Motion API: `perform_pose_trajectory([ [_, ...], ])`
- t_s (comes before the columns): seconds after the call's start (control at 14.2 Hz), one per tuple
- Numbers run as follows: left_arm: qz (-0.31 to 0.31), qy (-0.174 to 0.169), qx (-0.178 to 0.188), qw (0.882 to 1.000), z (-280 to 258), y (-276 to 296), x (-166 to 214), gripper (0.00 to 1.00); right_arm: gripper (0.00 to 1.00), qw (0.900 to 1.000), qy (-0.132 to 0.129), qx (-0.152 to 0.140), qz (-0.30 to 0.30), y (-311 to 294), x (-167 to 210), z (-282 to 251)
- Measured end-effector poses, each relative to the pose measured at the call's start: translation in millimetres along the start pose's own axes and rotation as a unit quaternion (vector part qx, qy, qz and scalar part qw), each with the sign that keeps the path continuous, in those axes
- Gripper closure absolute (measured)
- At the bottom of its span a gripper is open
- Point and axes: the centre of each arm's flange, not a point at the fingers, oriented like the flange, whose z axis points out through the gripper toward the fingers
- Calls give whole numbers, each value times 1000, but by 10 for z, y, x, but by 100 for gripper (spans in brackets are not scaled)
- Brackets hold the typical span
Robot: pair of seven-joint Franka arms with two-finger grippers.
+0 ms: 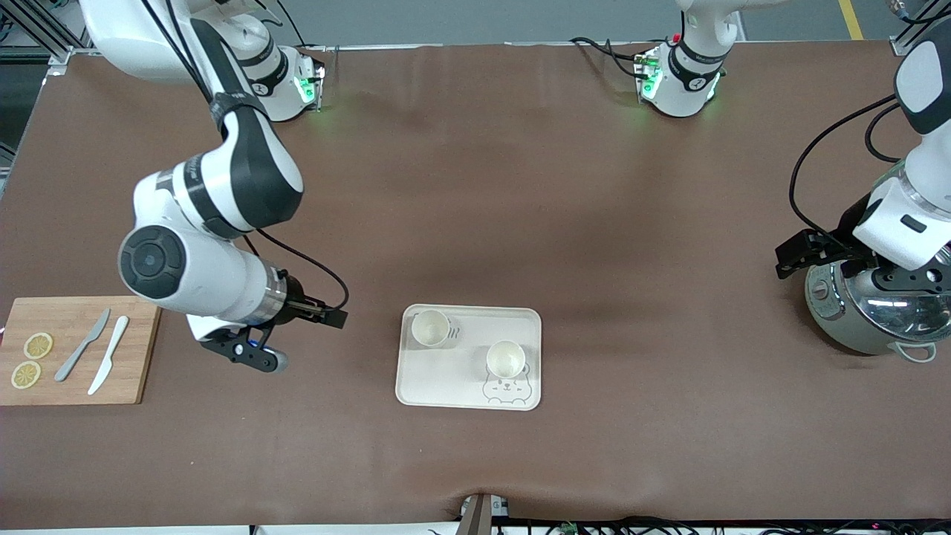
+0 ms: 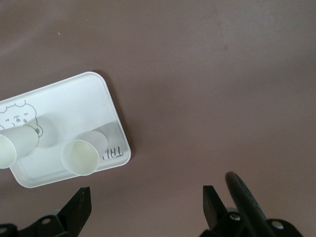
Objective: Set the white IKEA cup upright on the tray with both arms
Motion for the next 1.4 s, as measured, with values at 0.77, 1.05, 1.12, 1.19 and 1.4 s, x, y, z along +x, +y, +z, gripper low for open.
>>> perform_pose_trajectory([
  [0.77,5,8,-3,1000,-79,29,11,0,0,994,10,-42,-97,812,-198,-787],
  [1.05,4,8,-3,1000,-82,24,12,0,0,992,18,-42,-119,1029,-346,-1008],
  [1.12,4,8,-3,1000,-81,25,12,0,0,991,20,-41,-122,1101,-390,-1075],
  [1.19,4,8,-3,1000,-81,26,12,0,0,991,24,-39,-124,1161,-437,-1143],
  [1.4,5,8,-3,1000,-81,27,12,0,0,988,33,-36,-145,1343,-552,-1337],
])
